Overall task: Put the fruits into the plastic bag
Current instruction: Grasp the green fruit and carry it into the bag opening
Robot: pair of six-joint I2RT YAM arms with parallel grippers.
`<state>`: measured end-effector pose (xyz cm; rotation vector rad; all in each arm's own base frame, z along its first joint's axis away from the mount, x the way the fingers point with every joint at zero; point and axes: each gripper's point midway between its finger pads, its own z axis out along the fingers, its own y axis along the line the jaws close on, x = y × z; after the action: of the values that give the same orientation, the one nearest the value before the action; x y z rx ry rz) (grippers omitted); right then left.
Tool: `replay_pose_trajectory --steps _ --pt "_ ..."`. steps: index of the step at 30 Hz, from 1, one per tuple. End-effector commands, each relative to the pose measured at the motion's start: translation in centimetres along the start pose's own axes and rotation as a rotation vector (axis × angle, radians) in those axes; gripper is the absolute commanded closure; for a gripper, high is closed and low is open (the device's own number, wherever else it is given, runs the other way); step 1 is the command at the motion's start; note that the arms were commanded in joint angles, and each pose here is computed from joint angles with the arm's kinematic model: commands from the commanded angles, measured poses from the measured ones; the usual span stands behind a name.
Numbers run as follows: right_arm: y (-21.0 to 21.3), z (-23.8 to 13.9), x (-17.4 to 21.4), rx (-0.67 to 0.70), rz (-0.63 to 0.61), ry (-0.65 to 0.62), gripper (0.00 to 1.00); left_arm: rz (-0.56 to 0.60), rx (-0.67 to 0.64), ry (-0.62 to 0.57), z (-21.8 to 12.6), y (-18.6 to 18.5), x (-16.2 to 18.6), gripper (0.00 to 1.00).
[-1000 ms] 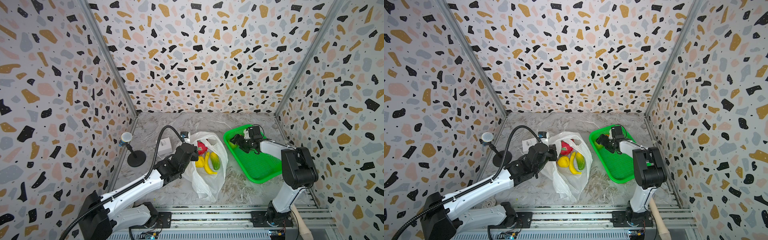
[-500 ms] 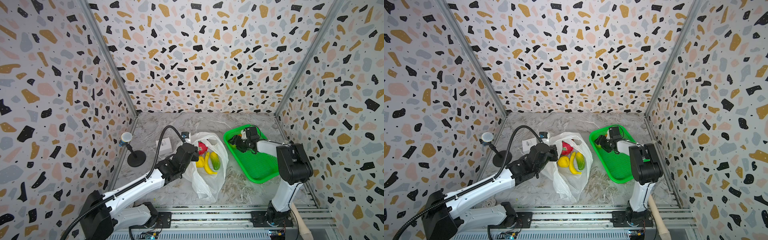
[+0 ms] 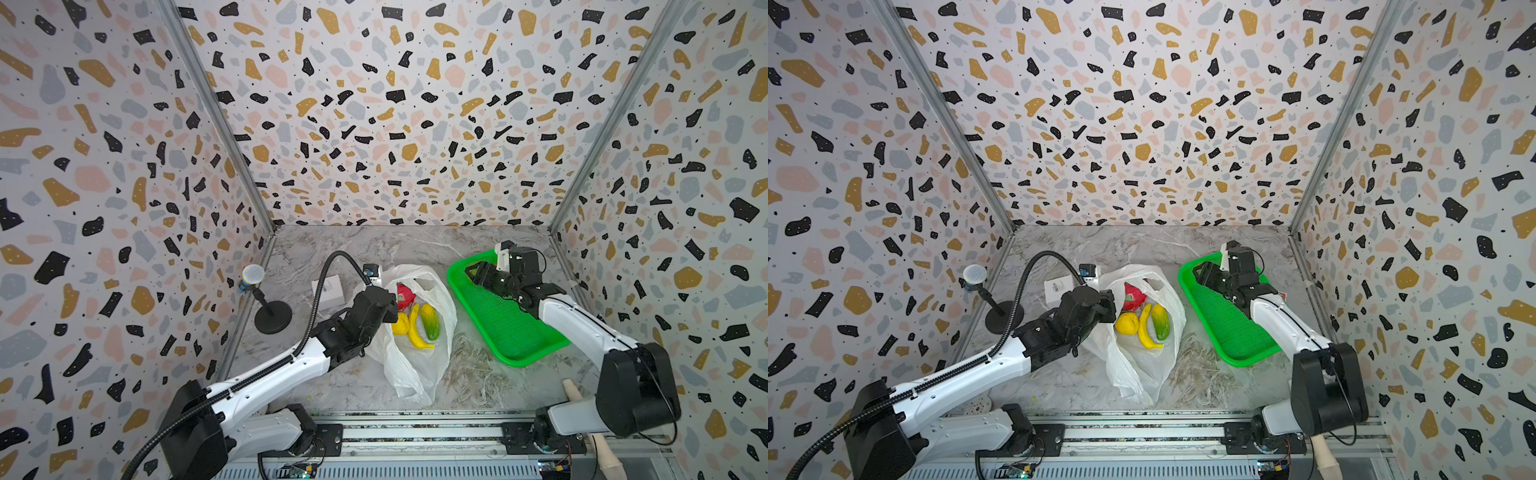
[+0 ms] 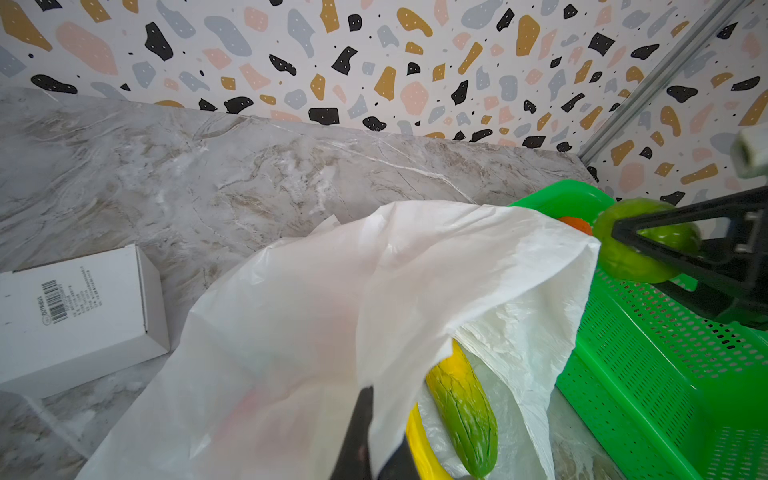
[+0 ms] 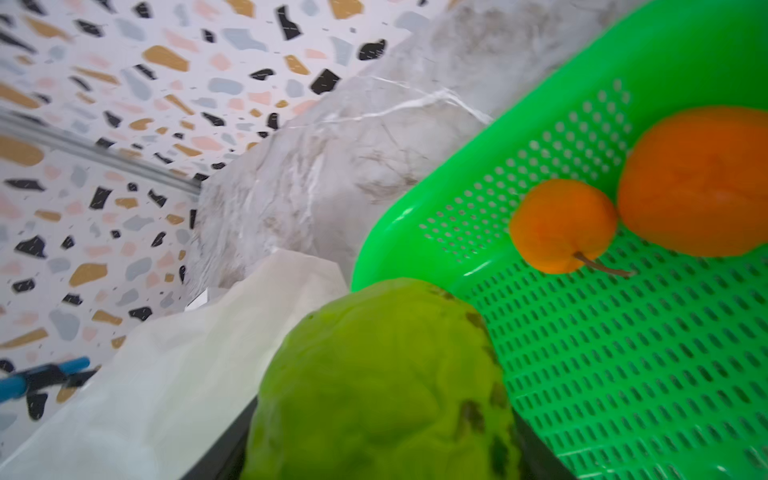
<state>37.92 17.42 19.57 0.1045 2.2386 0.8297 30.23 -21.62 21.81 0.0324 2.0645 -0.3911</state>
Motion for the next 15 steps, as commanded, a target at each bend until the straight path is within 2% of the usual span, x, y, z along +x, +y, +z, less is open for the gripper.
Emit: replay_pose_trajectory --steps 1,4,7,15 --pt "4.5 -0.7 4.6 -0.105 -0.235 0.104 0.42 -0.029 0.025 -0.038 -0.4 -0.6 -1.2 1.0" --pt "8.6 -0.4 9.6 -0.232 -0.378 0.206 0.42 -0.044 0.024 -0.046 -0.5 -0.6 -1.4 1.0" --pt "10.6 0.7 13.9 -0.302 -0.441 0.312 0.42 -0.058 0.026 -0.054 -0.7 -0.5 -1.6 1.0" --pt "12.7 4.7 18.2 -0.35 -0.533 0.476 0.41 -0.046 -0.003 -0.093 -2.5 0.5 -2.9 1.0"
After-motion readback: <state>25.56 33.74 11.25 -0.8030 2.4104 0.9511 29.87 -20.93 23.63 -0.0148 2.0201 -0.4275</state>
